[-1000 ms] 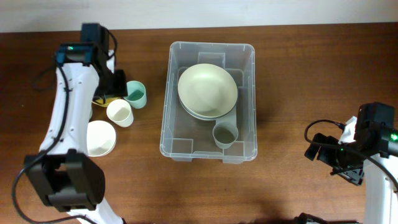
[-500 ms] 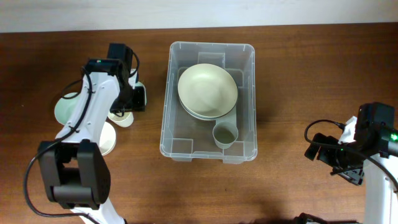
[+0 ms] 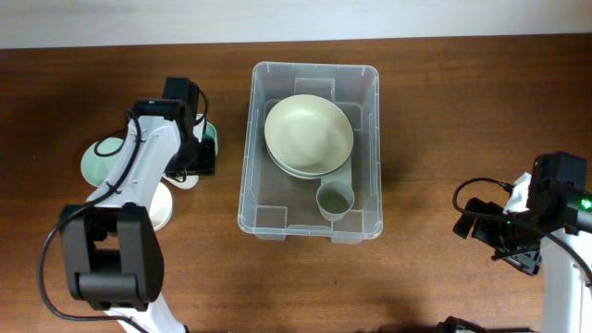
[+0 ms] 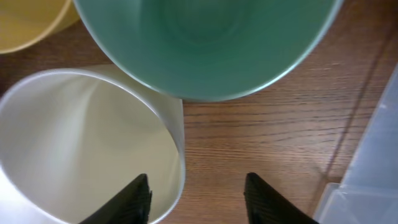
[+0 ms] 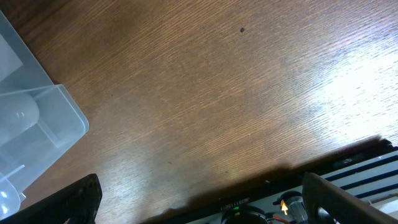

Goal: Pack container

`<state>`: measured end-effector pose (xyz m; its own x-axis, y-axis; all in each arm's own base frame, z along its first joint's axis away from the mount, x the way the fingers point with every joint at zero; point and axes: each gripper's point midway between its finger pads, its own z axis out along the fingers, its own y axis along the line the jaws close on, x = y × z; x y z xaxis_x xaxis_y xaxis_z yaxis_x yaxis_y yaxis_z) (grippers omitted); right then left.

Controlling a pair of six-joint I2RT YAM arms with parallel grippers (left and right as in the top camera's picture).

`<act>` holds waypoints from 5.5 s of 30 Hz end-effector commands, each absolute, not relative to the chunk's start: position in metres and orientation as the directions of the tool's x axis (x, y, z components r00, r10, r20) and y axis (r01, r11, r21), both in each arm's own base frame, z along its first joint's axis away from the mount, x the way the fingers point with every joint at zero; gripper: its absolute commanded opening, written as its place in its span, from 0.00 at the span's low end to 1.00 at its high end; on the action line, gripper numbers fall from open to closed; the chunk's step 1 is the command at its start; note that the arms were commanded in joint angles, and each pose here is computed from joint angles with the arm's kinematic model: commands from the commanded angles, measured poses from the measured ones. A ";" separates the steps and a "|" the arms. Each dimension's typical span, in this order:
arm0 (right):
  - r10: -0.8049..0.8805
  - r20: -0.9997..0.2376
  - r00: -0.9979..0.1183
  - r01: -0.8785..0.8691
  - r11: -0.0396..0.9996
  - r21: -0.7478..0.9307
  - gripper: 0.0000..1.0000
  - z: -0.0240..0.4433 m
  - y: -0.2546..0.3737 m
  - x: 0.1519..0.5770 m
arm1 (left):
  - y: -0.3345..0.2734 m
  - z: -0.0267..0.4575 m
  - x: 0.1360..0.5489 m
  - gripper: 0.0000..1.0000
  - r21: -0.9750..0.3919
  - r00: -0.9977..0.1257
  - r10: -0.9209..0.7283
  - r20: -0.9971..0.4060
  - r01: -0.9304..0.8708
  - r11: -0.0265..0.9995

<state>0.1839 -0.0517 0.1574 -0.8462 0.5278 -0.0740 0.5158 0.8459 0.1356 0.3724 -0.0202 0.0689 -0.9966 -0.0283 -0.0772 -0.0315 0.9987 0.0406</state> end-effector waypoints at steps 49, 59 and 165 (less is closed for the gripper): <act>0.515 -0.070 -0.854 0.503 0.853 0.139 0.99 0.156 -0.050 0.184 | -0.279 0.211 0.302 0.01 -0.113 -0.769 0.525 -0.366 0.596 0.795; 0.515 -0.070 -0.854 0.503 0.853 0.139 0.99 0.156 -0.050 0.184 | -0.323 0.163 0.279 0.01 -0.158 -0.743 0.616 -0.262 0.663 0.732; 0.512 -0.070 -0.856 0.500 0.855 0.139 0.99 0.156 -0.050 0.184 | -0.300 0.224 0.328 0.01 0.048 -0.756 0.614 -0.229 0.621 0.783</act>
<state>0.1838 -0.0517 0.1573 -0.8478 0.5252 -0.0740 0.5132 0.8475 0.1353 0.3368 -0.3016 0.2283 -0.7665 0.5883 -0.2577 0.6043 0.7965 0.0210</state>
